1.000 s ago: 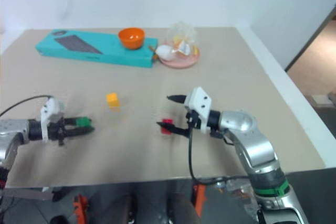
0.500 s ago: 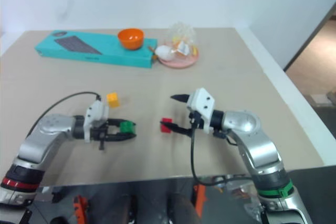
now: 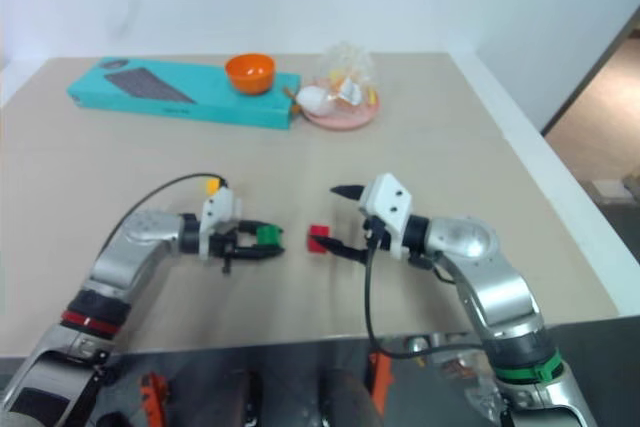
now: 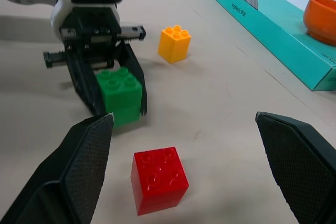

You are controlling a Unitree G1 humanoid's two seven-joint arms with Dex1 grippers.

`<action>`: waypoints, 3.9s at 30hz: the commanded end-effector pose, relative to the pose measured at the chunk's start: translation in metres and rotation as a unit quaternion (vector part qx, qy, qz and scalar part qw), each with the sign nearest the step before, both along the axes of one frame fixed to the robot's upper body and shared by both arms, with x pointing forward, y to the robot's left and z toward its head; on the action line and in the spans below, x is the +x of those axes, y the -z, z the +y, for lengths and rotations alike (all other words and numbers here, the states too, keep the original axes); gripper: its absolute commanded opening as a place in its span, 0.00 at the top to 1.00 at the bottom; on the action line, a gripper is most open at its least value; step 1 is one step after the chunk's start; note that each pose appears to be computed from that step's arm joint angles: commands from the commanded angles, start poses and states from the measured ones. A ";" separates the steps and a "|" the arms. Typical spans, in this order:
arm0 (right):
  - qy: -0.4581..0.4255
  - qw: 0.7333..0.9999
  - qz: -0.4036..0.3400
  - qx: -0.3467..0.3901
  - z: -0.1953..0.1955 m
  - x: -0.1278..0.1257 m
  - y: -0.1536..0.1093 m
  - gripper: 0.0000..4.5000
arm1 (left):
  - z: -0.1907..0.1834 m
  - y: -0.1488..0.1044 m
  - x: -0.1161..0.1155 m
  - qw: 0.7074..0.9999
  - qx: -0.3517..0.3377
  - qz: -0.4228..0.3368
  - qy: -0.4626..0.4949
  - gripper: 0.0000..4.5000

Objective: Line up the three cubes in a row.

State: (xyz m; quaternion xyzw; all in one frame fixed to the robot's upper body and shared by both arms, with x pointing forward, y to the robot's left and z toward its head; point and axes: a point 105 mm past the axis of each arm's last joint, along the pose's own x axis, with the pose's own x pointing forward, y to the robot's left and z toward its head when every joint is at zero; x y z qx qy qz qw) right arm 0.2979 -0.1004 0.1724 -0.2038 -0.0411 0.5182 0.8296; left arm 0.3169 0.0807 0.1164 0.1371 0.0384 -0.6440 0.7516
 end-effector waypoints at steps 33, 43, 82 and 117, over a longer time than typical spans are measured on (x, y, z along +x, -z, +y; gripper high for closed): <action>-0.037 0.999 0.010 0.032 0.007 -0.015 -0.012 0.00 | 0.017 -0.028 0.004 0.999 0.027 -0.041 -0.001 0.01; -0.032 0.999 0.006 0.028 0.001 -0.014 -0.014 0.00 | 0.066 -0.091 -0.004 0.986 -0.094 0.030 -0.138 0.01; -0.024 1.000 0.009 -0.008 -0.013 -0.008 -0.007 0.00 | 0.077 -0.027 0.045 0.785 -0.145 -0.027 -0.601 0.01; -0.020 1.000 0.007 -0.011 -0.012 -0.006 -0.005 0.00 | 0.086 -0.026 0.050 0.894 -0.110 -0.053 -0.431 0.63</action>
